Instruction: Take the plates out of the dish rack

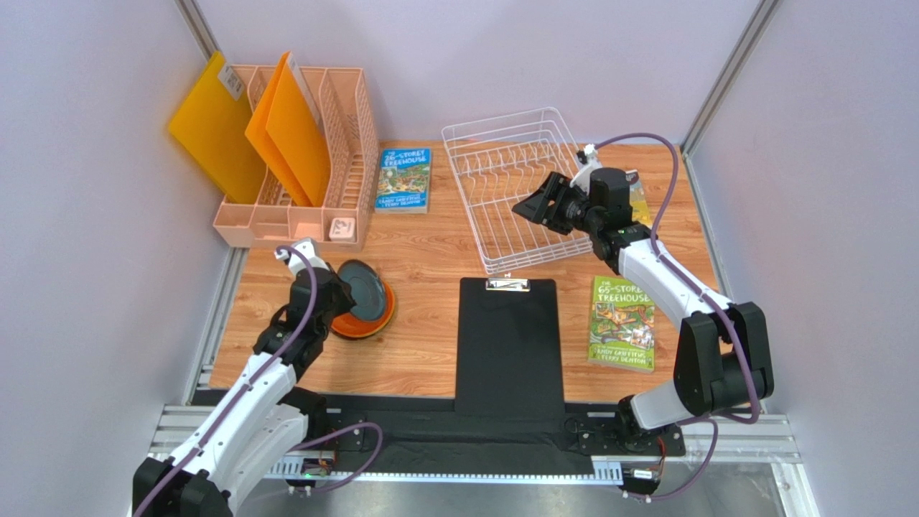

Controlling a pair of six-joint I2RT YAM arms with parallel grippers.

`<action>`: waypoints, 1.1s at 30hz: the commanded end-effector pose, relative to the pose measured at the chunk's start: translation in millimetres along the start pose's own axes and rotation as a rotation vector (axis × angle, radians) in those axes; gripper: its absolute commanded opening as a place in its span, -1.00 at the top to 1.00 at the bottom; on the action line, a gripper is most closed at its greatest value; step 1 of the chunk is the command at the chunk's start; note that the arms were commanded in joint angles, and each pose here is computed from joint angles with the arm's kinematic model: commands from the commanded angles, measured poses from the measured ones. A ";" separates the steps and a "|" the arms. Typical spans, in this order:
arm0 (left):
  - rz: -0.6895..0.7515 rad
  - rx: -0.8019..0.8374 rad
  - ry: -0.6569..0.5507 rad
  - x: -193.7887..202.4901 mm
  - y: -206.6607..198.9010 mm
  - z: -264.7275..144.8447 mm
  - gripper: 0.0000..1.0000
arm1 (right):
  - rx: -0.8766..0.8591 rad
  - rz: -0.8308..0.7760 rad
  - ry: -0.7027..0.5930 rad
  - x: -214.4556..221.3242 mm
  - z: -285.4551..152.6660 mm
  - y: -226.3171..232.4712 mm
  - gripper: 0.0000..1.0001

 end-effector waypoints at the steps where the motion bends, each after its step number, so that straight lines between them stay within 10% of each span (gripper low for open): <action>1: -0.054 0.008 -0.015 -0.7 -1.3 -0.2 0.82 | -0.012 -0.032 -0.025 -6.6 -0.6 1.2 -0.26; 9: -0.049 -0.024 -0.001 5.4 6.5 0.2 0.26 | -0.007 -0.032 -0.017 -5.1 0.4 -0.2 -0.25; 33: -0.027 -0.155 0.009 14.1 25.5 0.7 -0.20 | -0.004 -0.035 -0.006 -2.3 2.2 -1.9 -0.26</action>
Point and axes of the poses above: each gripper's point midway between its finger pads, its own z axis out along the fingers, its own y axis along the line the jaws close on, x = y × z, the point moved 9 cm from there along -z, back along the fingers, and after that the axes turned 15 degrees about -z, right-handed, at the moved point
